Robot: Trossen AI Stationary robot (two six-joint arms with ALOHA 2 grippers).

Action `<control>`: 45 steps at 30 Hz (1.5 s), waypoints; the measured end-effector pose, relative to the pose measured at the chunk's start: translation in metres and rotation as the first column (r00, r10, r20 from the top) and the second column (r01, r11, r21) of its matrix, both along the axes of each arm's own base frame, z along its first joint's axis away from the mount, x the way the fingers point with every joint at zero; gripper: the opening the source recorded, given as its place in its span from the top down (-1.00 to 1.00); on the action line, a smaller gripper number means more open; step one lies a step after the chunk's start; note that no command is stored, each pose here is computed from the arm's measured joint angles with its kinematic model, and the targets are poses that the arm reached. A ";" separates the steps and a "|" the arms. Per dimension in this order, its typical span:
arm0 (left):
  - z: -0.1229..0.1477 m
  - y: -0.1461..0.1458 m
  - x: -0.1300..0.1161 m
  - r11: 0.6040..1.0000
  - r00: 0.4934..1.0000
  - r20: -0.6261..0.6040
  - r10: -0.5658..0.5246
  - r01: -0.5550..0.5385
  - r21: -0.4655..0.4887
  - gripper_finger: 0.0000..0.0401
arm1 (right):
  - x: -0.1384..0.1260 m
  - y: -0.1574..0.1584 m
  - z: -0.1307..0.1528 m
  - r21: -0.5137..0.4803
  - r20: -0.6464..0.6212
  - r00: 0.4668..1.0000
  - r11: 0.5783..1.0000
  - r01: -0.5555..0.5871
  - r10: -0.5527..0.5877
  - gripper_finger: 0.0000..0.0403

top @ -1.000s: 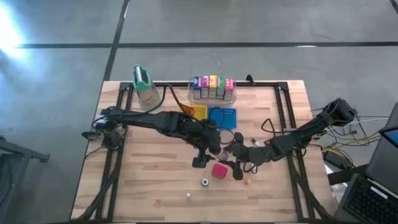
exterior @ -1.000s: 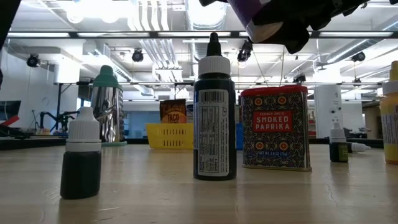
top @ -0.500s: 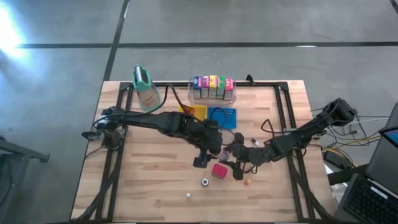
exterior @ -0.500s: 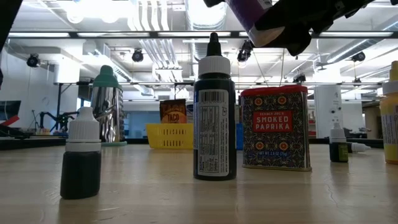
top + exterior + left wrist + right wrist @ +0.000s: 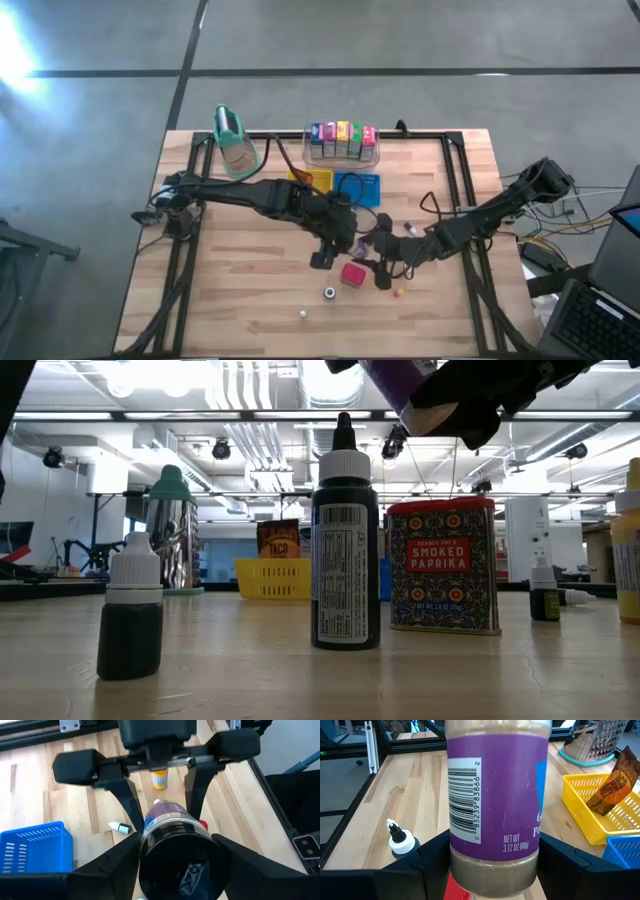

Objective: Pick & Place Kitchen Items
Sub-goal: Put the black seasoning bottle into the yellow bin

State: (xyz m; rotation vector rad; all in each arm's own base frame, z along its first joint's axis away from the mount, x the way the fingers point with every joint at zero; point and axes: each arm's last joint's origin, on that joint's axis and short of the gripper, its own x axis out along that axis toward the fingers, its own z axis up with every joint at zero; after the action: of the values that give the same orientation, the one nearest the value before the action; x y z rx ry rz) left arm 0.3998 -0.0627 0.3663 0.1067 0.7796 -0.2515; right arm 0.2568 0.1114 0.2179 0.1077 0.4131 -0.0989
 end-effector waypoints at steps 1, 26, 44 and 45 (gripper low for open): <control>0.000 0.000 0.000 1.000 1.000 -0.003 0.000 0.000 0.000 -0.16 | 0.000 0.000 0.000 0.000 0.001 1.000 1.000 0.000 0.000 -0.22; 0.014 0.023 -0.049 0.922 0.929 -0.158 0.335 -0.288 0.259 -0.16 | -0.025 -0.013 0.015 0.065 -0.080 0.994 0.995 0.076 -0.070 -0.62; -0.039 0.122 -0.061 0.792 0.724 -0.328 0.607 -0.514 0.330 -0.16 | -0.060 -0.034 0.044 0.024 -0.016 0.983 0.983 0.182 -0.181 -0.30; -0.045 0.126 -0.061 0.789 0.716 -0.338 0.611 -0.516 0.333 -0.16 | -0.060 -0.034 0.044 0.025 -0.015 0.983 0.983 0.182 -0.182 -0.29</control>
State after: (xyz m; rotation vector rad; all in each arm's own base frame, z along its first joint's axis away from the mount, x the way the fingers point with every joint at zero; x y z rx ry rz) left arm 0.3384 0.0629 0.3213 0.0084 1.2452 0.4252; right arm 0.1970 0.0778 0.2618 0.1708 0.4169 -0.2745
